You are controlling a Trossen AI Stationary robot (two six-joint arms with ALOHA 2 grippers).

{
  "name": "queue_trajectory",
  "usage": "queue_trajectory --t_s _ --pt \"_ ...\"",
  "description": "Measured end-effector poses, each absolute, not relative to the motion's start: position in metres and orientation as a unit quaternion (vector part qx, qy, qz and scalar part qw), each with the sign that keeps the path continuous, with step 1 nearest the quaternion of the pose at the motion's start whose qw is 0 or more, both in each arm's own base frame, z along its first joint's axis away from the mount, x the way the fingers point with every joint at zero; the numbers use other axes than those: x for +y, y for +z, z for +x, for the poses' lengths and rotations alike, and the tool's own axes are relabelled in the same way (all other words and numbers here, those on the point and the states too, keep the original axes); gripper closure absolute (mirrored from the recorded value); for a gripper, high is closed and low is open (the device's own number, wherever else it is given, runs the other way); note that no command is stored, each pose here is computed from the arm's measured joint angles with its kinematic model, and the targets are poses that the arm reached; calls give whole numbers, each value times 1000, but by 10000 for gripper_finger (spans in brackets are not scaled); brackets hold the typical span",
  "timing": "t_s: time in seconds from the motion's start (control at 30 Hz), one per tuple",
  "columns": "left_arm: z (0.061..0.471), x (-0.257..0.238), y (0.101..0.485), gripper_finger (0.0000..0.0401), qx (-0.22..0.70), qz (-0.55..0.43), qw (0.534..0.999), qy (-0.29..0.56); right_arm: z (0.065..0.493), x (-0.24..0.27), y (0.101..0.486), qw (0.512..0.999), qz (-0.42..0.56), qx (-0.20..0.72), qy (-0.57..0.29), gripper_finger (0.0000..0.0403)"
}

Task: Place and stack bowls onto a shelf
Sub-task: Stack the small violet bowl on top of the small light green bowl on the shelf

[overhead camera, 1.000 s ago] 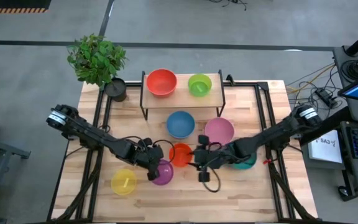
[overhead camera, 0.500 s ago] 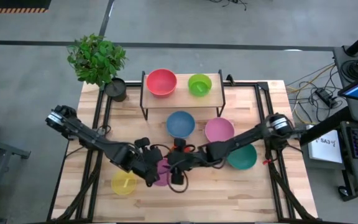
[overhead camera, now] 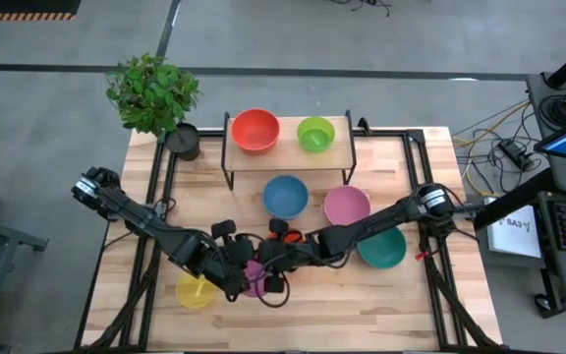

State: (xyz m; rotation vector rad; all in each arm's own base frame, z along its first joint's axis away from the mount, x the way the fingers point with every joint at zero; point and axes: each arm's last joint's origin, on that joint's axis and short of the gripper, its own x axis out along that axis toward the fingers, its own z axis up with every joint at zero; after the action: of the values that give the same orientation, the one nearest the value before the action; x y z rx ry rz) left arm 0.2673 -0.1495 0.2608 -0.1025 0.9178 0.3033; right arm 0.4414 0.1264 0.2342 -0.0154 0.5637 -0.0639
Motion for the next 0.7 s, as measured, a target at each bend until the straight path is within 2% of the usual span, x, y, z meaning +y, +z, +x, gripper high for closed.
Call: queue_trajectory --t_s 0.1,0.3,0.7 --pt "267 -149 261 399 440 -39 884 152 441 126 234 959 -15 281 -31 383" --pt "266 -148 273 363 447 -2 883 146 440 126 237 960 -15 280 -30 389" --pt "267 -145 284 259 434 61 885 156 434 120 250 959 -28 281 -26 390"
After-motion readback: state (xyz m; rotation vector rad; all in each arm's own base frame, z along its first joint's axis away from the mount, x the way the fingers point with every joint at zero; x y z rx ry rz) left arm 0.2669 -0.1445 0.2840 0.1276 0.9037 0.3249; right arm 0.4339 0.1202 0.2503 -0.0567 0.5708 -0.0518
